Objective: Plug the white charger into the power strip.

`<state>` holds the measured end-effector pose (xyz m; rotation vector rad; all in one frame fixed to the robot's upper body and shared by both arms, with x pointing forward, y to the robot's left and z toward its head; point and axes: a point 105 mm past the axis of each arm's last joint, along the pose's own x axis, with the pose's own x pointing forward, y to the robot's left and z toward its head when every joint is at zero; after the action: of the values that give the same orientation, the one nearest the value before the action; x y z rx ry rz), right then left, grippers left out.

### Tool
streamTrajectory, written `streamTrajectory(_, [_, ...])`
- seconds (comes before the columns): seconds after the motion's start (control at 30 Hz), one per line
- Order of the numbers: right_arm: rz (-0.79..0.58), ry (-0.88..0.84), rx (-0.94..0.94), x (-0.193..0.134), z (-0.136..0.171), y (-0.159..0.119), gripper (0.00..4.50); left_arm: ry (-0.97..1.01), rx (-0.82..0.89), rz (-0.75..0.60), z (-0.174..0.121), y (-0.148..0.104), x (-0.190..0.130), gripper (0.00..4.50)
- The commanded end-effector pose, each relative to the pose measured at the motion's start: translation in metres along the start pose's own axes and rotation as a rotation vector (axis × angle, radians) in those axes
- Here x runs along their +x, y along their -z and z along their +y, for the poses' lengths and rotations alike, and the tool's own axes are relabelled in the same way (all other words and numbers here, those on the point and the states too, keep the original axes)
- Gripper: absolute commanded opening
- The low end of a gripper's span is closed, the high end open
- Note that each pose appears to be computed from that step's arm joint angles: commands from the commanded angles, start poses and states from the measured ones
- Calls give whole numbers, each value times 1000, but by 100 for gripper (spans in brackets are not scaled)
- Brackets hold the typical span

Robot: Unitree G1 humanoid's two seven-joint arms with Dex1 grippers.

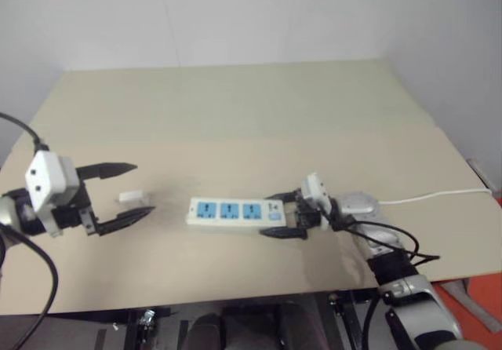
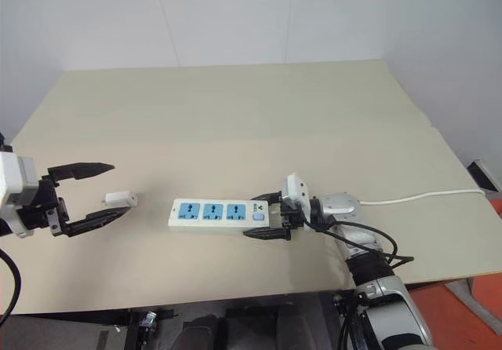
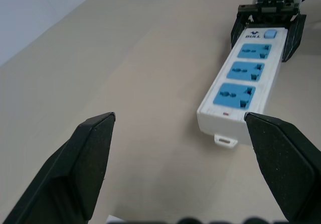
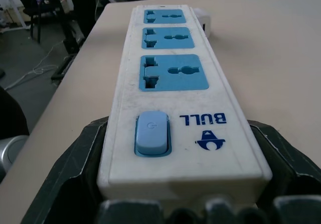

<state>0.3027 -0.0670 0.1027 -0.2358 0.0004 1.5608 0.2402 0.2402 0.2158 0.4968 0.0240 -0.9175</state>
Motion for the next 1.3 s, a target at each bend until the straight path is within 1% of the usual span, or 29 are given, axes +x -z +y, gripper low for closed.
streamTrajectory(0.03, [25, -30, -56, 11, 7, 6, 342, -6, 44, -16, 1, -10, -2, 450])
streamTrajectory(0.1, [56, -20, -79, 15, 7, 13, 342, -3, 44, -18, 1, -10, -1, 450])
streamTrajectory(0.4, [65, 9, -84, 20, 6, 27, 342, 1, 49, -14, 7, -10, -4, 450])
streamTrajectory(0.53, [71, 1, -86, 20, 6, 28, 342, -29, 17, -10, 18, -7, -9, 450])
streamTrajectory(0.63, [67, -6, -86, 22, 7, 28, 342, -119, -16, 71, 45, 1, -20, 450])
streamTrajectory(0.7, [62, -9, -85, 23, 8, 28, 342, -183, -52, 153, 69, 4, -28, 450])
streamTrajectory(0.77, [58, -10, -82, 24, 8, 28, 342, -187, -71, 244, 87, 0, -36, 450])
streamTrajectory(0.83, [57, -12, -78, 25, 10, 29, 342, -154, -81, 284, 96, -8, -39, 450])
streamTrajectory(0.9, [56, -19, -69, 26, 12, 30, 342, -77, -96, 338, 100, -19, -35, 450])
streamTrajectory(0.97, [56, -23, -65, 27, 13, 31, 342, 14, -85, 432, 101, -21, -33, 450])
streamTrajectory(1.03, [56, -23, -63, 28, 13, 31, 342, 110, -66, 549, 98, -14, -30, 450])
streamTrajectory(1.13, [52, -22, -61, 30, 13, 31, 342, 223, -2, 734, 92, 5, -25, 450])
streamTrajectory(1.2, [47, -22, -60, 31, 13, 31, 342, 285, 30, 797, 90, 15, -16, 450])
streamTrajectory(1.3, [44, -22, -59, 33, 15, 31, 342, 350, 56, 848, 87, 26, -2, 450])
